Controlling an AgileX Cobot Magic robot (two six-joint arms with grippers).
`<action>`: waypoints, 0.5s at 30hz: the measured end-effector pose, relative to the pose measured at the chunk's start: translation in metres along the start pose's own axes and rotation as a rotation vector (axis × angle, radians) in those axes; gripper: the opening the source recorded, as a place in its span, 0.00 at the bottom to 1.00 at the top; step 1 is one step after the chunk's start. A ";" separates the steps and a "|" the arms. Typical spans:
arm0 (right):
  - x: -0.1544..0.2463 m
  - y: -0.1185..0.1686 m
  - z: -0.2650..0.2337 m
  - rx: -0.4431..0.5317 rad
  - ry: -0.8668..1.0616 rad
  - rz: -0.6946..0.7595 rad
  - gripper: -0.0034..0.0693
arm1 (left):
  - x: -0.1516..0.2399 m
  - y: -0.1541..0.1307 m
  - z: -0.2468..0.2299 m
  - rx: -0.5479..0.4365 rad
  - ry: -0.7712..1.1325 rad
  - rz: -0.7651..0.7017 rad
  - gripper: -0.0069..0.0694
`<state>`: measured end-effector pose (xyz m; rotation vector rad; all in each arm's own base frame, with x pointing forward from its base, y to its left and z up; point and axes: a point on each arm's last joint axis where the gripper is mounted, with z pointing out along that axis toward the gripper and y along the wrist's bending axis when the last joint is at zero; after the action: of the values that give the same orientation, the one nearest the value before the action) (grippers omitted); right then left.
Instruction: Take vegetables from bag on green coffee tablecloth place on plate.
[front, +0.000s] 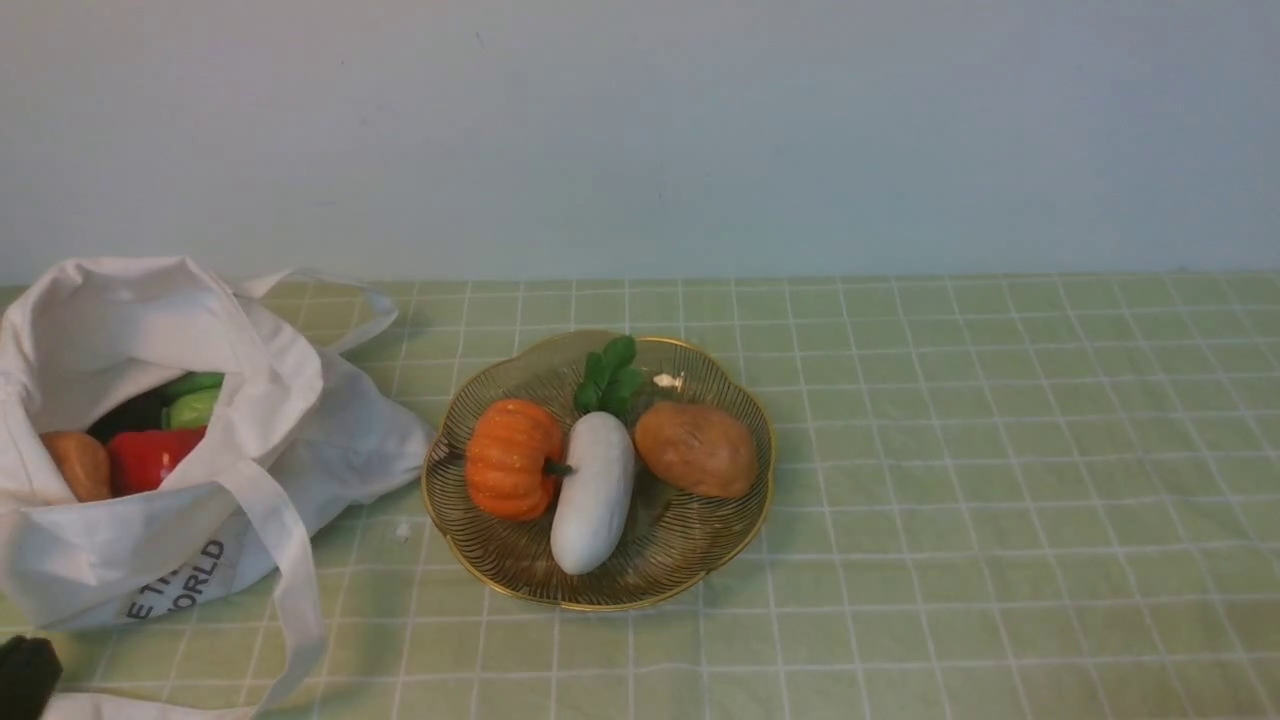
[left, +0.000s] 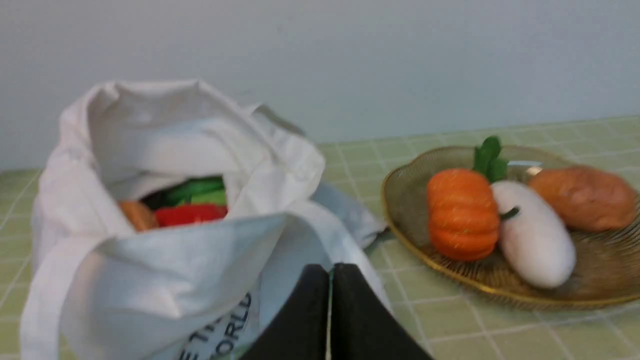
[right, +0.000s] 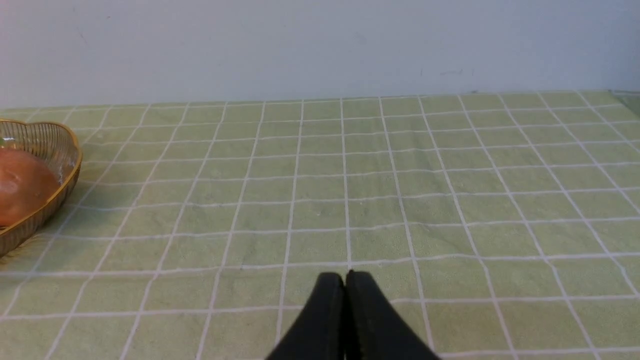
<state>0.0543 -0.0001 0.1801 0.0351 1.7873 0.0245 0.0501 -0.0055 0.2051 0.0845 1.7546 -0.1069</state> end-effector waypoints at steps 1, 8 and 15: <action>0.000 0.000 0.000 0.000 0.000 0.000 0.03 | 0.007 0.001 0.002 -0.012 0.022 -0.003 0.08; 0.000 0.000 0.000 0.000 0.000 0.000 0.03 | 0.031 0.002 0.009 -0.035 0.096 -0.009 0.08; 0.000 0.000 0.000 0.000 0.000 0.000 0.03 | 0.033 0.003 0.009 -0.037 0.111 -0.011 0.08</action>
<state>0.0543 -0.0001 0.1801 0.0351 1.7873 0.0245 0.0527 -0.0041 0.1713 0.0545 1.8676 -0.0794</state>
